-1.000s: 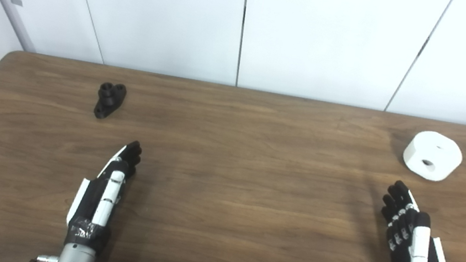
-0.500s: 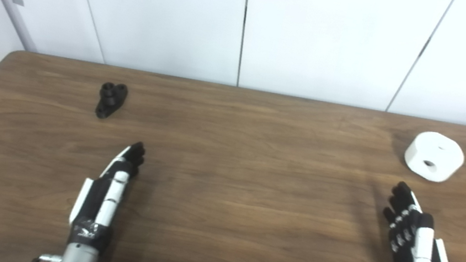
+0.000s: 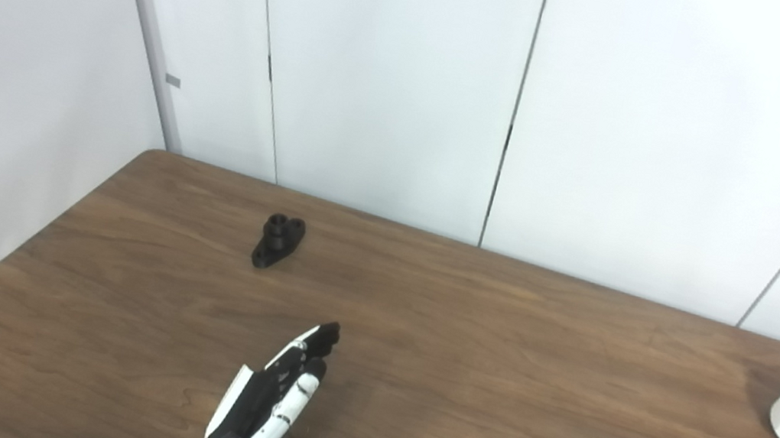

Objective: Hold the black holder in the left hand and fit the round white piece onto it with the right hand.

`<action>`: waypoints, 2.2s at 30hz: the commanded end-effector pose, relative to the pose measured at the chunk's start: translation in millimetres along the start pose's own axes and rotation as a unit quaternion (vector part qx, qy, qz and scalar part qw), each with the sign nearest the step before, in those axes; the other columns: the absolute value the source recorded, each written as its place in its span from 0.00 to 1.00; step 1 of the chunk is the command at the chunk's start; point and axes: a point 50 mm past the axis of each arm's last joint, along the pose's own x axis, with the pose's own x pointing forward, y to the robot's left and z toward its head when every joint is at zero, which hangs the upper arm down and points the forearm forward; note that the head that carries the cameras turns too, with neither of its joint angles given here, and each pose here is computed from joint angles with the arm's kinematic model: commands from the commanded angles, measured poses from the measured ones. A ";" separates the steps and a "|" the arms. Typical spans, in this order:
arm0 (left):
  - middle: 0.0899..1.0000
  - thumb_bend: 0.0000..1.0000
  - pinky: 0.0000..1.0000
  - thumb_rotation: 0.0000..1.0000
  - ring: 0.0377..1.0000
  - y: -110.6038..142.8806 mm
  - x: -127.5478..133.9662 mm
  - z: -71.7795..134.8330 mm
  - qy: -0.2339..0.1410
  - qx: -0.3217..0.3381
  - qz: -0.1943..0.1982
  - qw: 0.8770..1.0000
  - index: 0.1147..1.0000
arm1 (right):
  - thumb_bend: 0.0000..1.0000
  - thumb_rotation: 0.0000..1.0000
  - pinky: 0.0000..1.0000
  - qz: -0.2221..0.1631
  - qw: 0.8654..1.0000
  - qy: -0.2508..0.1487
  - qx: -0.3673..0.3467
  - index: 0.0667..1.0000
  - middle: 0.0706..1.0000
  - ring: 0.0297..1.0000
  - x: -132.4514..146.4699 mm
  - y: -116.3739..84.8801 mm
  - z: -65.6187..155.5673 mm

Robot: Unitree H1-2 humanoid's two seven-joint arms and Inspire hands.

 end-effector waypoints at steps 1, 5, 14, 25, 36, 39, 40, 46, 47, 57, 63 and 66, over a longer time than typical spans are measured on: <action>0.91 0.45 0.96 0.74 0.93 -14.0 -21.6 -14.9 0.025 -0.022 0.011 0.999 0.90 | 0.65 0.94 0.98 -0.016 0.999 0.027 -0.014 0.91 0.93 0.95 -18.7 -12.4 -16.0; 0.92 0.44 0.96 0.74 0.94 -14.2 -21.6 -13.9 0.029 -0.018 0.010 0.999 0.91 | 0.68 0.93 0.97 -0.015 0.999 0.029 -0.018 0.90 0.92 0.93 -19.3 -12.4 -17.8; 0.91 0.52 0.96 0.64 0.94 -12.0 -23.3 -10.1 0.037 0.002 0.013 0.999 0.90 | 0.68 0.95 0.97 0.000 1.000 0.023 -0.014 0.94 0.96 0.98 -19.0 -7.7 -14.3; 0.92 0.77 0.95 0.33 0.95 4.4 -10.7 25.7 0.010 0.072 0.034 0.997 0.88 | 0.72 0.94 0.98 -0.001 1.000 0.023 -0.010 0.95 0.97 0.98 -16.4 -5.0 -17.9; 0.98 0.93 1.00 0.41 1.00 41.0 39.2 66.7 0.003 0.226 0.066 0.972 0.90 | 0.70 0.93 0.98 0.001 1.000 0.023 -0.015 0.92 0.97 0.99 -13.3 -5.8 -23.6; 0.99 0.93 1.00 0.43 1.00 51.5 49.7 69.9 0.005 0.273 0.077 0.959 0.89 | 0.68 0.95 0.97 0.001 1.000 0.022 -0.015 0.91 0.96 0.98 -13.0 -5.1 -23.9; 1.00 0.93 1.00 0.43 1.00 55.2 53.4 70.8 0.004 0.288 0.083 0.954 0.89 | 0.69 0.95 0.97 0.000 1.000 0.022 -0.014 0.91 0.96 0.98 -12.8 -4.8 -23.7; 0.97 0.95 1.00 0.43 1.00 76.2 73.6 72.5 0.011 0.344 0.121 0.931 0.86 | 0.72 0.94 0.95 0.000 1.000 0.020 -0.013 0.92 0.95 0.96 -11.0 -3.5 -24.2; 0.96 0.94 1.00 0.43 1.00 80.8 77.7 72.2 0.012 0.351 0.128 0.927 0.85 | 0.73 0.93 0.95 0.000 1.000 0.019 -0.012 0.92 0.95 0.96 -10.6 -3.4 -24.2; 0.93 0.94 1.00 0.44 1.00 104.4 110.9 66.0 0.034 0.381 0.180 0.906 0.81 | 0.73 0.93 0.96 -0.003 1.000 0.022 -0.010 0.91 0.95 0.96 -11.5 -3.1 -25.2; 0.92 0.90 1.00 0.44 1.00 109.6 131.0 64.9 0.054 0.387 0.195 0.899 0.81 | 0.74 0.93 0.95 -0.004 1.000 0.024 -0.011 0.90 0.94 0.95 -13.3 -1.5 -24.7; 0.92 0.89 1.00 0.43 1.00 111.2 140.8 64.6 0.065 0.395 0.196 0.895 0.81 | 0.75 0.92 0.94 -0.008 1.000 0.026 -0.007 0.89 0.93 0.95 -13.8 -0.4 -24.8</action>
